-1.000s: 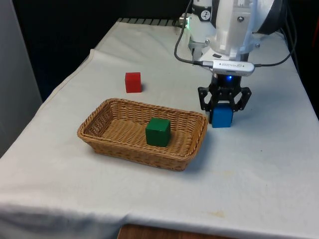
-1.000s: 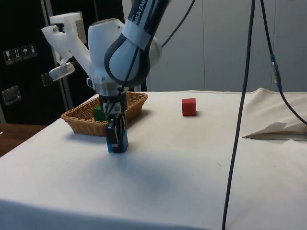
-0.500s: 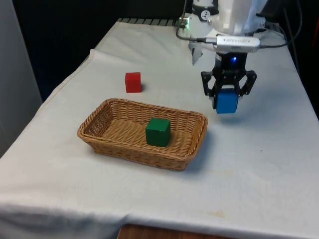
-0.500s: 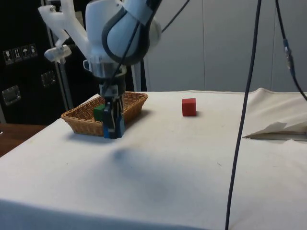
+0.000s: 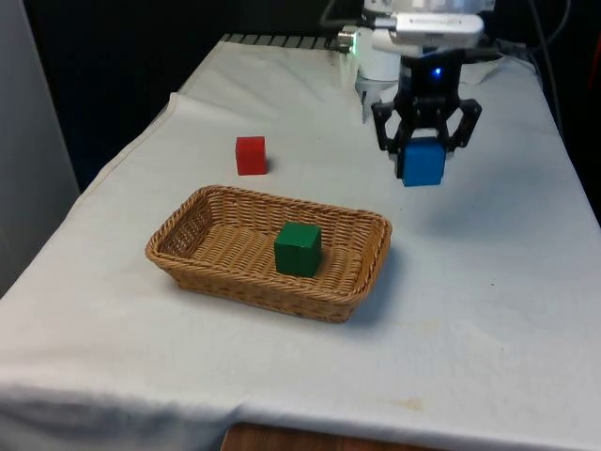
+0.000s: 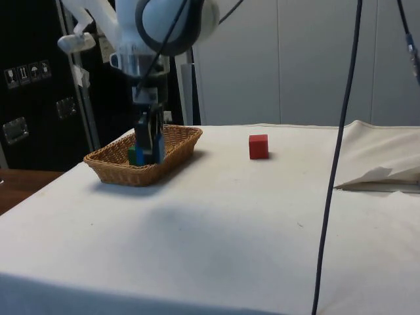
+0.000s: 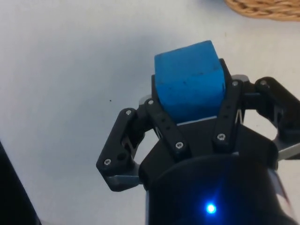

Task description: Pick up exactly two blocks and place them into the basket.

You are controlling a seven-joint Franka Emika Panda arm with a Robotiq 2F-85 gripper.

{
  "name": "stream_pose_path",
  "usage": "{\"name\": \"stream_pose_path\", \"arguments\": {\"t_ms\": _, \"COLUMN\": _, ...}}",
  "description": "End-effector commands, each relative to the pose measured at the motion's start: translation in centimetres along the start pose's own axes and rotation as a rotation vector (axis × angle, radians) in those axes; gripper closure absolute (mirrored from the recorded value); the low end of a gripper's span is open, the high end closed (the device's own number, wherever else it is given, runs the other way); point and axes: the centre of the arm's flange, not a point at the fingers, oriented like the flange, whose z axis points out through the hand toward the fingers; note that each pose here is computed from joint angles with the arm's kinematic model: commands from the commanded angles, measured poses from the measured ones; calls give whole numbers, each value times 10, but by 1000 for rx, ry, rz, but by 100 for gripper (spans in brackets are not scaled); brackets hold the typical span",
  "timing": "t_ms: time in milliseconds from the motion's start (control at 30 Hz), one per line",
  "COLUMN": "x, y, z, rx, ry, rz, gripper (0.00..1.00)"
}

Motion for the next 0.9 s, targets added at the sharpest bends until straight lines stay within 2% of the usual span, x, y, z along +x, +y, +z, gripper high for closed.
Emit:
{"name": "stream_pose_path", "arguments": {"t_ms": 0, "x": 1, "y": 3, "z": -5, "rx": -1, "ry": 0, "rz": -5, "gripper": 99}}
{"name": "stream_pose_path", "arguments": {"t_ms": 333, "x": 6, "y": 32, "z": -32, "rx": -3, "ry": 32, "rz": -26, "gripper": 99}}
{"name": "stream_pose_path", "arguments": {"t_ms": 367, "x": 7, "y": 31, "z": -30, "rx": -11, "ry": 35, "rz": -25, "gripper": 99}}
{"name": "stream_pose_path", "arguments": {"t_ms": 500, "x": 9, "y": 48, "z": -40, "rx": -10, "ry": 38, "rz": -31, "gripper": 99}}
{"name": "stream_pose_path", "arguments": {"t_ms": 633, "x": 12, "y": 66, "z": -41, "rx": -19, "ry": 40, "rz": -31, "gripper": 99}}
{"name": "stream_pose_path", "arguments": {"t_ms": 667, "x": 11, "y": 64, "z": -42, "rx": -28, "ry": 42, "rz": -30, "gripper": 99}}
{"name": "stream_pose_path", "arguments": {"t_ms": 700, "x": 12, "y": 70, "z": -41, "rx": -22, "ry": 40, "rz": -32, "gripper": 99}}
{"name": "stream_pose_path", "arguments": {"t_ms": 867, "x": 15, "y": 88, "z": -36, "rx": -31, "ry": 41, "rz": -27, "gripper": 99}}
